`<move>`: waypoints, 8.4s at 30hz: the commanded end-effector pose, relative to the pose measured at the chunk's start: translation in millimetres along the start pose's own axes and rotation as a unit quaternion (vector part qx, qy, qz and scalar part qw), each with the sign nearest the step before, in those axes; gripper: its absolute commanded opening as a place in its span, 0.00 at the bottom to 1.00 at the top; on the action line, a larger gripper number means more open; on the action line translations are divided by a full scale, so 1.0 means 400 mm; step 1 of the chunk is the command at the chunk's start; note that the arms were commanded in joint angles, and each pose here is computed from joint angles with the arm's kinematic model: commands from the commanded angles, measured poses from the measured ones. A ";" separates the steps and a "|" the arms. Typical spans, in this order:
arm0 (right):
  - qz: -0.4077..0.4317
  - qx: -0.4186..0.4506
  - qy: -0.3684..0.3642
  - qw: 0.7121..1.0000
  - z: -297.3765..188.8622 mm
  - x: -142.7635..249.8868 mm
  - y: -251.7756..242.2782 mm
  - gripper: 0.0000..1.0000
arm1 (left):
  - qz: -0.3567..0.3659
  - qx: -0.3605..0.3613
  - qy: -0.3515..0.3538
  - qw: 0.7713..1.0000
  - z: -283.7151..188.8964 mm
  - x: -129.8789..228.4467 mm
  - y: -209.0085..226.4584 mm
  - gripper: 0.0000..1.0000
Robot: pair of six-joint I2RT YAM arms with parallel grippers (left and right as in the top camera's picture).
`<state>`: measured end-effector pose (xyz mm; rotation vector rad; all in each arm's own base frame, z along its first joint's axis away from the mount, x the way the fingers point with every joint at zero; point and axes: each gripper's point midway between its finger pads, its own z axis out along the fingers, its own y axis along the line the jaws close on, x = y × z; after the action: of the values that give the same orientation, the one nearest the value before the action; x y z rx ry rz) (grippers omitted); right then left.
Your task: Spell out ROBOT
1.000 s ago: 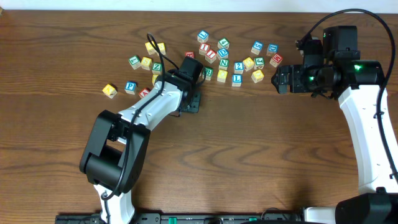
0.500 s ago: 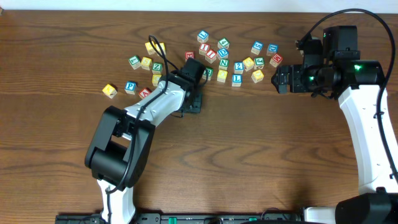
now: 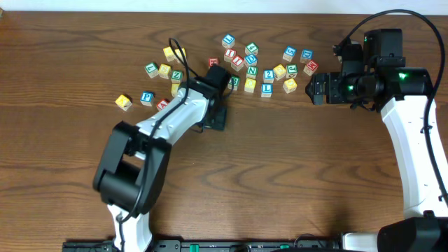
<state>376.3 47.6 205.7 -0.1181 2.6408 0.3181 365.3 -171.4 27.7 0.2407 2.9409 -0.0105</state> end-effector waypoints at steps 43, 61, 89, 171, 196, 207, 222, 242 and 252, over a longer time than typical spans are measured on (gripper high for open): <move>0.092 0.063 0.088 0.990 0.505 -0.113 0.316 0.55 | -0.158 -0.060 -0.197 0.966 -0.430 -0.131 0.408 0.68; 0.111 0.088 0.098 0.985 0.578 -0.074 0.297 0.52 | -0.158 -0.061 -0.194 0.966 -0.424 -0.131 0.408 0.68; 0.081 0.102 0.125 0.984 0.584 -0.043 0.276 0.24 | -0.158 -0.060 -0.199 0.965 -0.426 -0.136 0.408 0.68; 0.127 0.074 0.050 0.988 0.625 -0.118 0.373 0.48 | -0.159 -0.058 -0.217 0.961 -0.435 -0.157 0.410 0.69; 0.128 0.084 0.069 0.986 0.689 -0.064 0.383 0.46 | -0.159 -0.058 -0.216 0.962 -0.435 -0.156 0.410 0.68; 0.134 0.091 0.074 0.984 0.697 -0.062 0.359 0.39 | -0.159 -0.058 -0.216 0.961 -0.435 -0.156 0.410 0.69; 0.125 0.095 0.086 0.984 0.684 -0.059 0.337 0.27 | -0.159 -0.058 -0.216 0.962 -0.434 -0.156 0.410 0.69; 0.000 0.083 0.239 0.967 0.481 0.124 0.397 0.22 | -0.159 -0.058 -0.216 0.961 -0.434 -0.157 0.410 0.69; -0.020 0.077 0.232 0.969 0.565 0.195 0.427 0.25 | -0.159 -0.058 -0.216 0.962 -0.434 -0.156 0.410 0.69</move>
<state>383.7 268.7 8.9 -0.2154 3.1170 0.0747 417.5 -20.1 209.7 -0.2318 2.5036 0.0342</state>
